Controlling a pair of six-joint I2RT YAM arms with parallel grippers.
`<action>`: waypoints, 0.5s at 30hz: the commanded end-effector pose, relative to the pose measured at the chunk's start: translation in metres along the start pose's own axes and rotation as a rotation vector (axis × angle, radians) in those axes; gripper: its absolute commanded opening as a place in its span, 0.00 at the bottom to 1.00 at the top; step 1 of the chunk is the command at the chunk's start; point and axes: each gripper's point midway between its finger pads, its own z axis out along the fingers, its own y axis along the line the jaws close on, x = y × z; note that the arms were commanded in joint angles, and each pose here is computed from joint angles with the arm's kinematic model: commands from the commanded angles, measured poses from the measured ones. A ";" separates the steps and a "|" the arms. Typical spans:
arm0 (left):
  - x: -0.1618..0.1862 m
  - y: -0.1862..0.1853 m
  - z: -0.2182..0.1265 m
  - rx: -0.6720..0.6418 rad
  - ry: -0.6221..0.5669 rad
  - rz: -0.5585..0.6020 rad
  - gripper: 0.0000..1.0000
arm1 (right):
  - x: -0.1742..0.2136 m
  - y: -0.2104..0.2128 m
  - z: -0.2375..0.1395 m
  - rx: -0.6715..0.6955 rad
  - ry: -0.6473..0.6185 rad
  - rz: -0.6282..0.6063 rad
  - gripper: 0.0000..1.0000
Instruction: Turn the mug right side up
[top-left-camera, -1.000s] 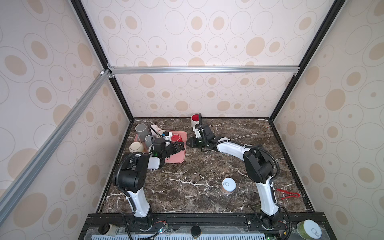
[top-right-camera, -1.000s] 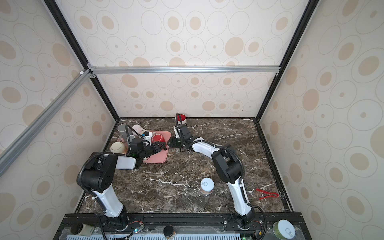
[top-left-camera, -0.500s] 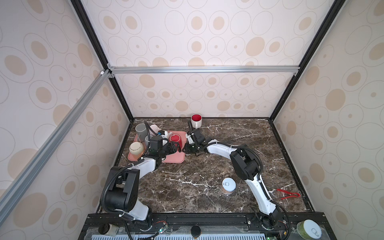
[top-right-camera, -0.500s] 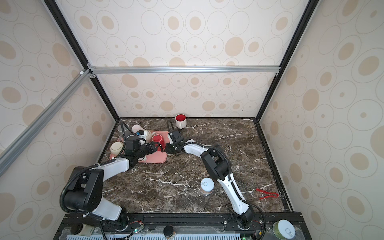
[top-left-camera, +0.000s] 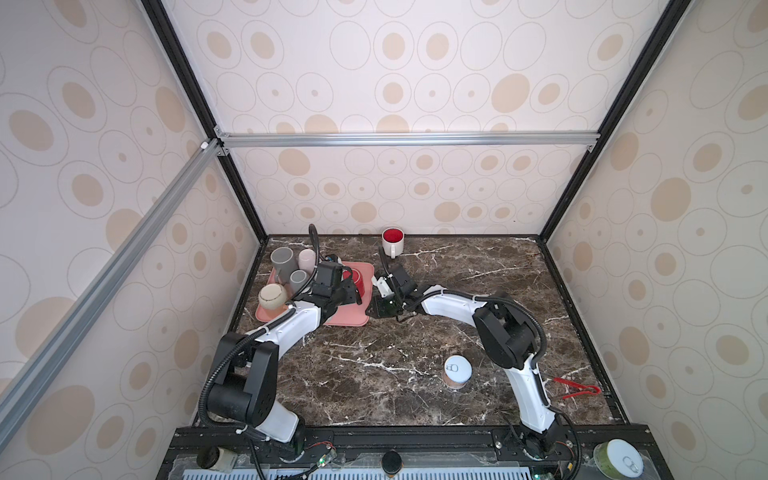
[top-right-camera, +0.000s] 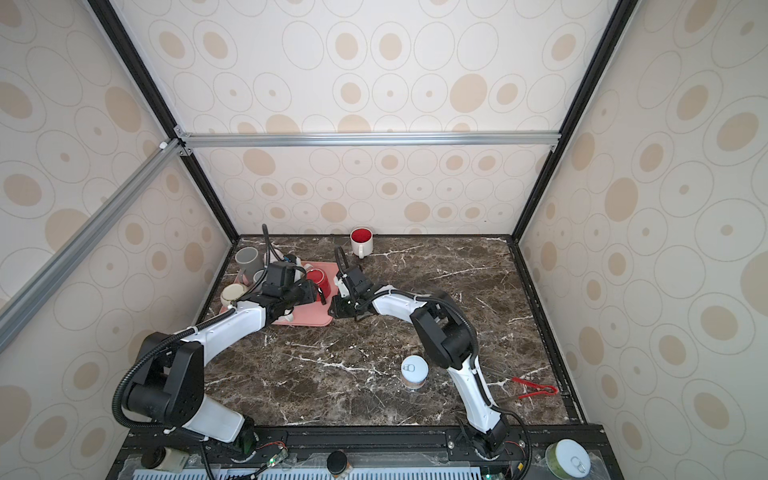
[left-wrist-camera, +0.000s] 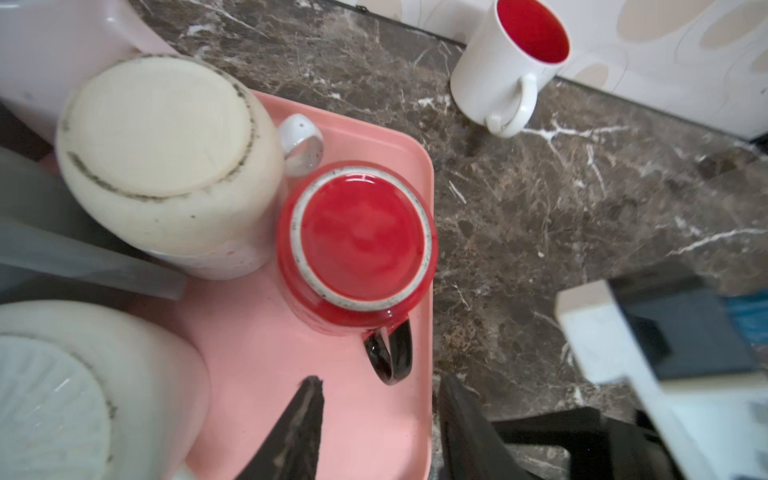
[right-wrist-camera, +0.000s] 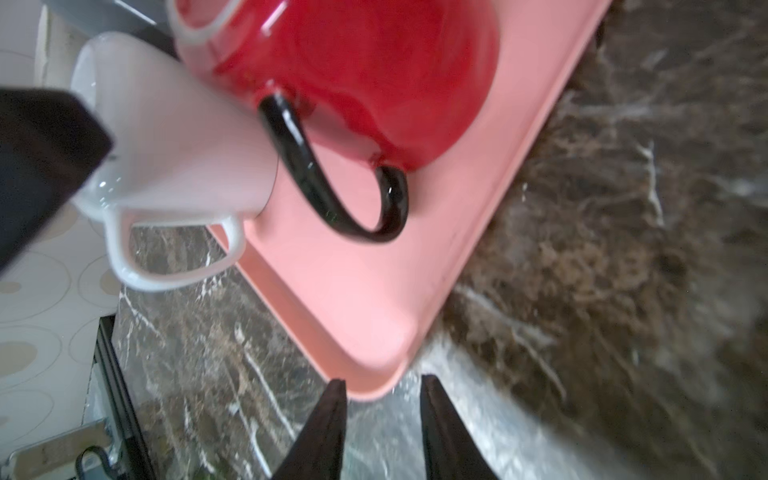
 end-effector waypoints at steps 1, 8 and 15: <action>0.009 0.008 0.006 -0.109 0.047 -0.017 0.52 | -0.020 0.011 -0.032 -0.019 -0.107 -0.009 0.34; 0.012 -0.004 0.032 -0.114 0.079 -0.039 0.57 | -0.008 0.006 -0.054 0.011 -0.131 -0.008 0.34; 0.007 0.010 0.055 -0.240 0.094 -0.039 0.55 | -0.001 0.006 -0.064 0.003 -0.140 0.004 0.34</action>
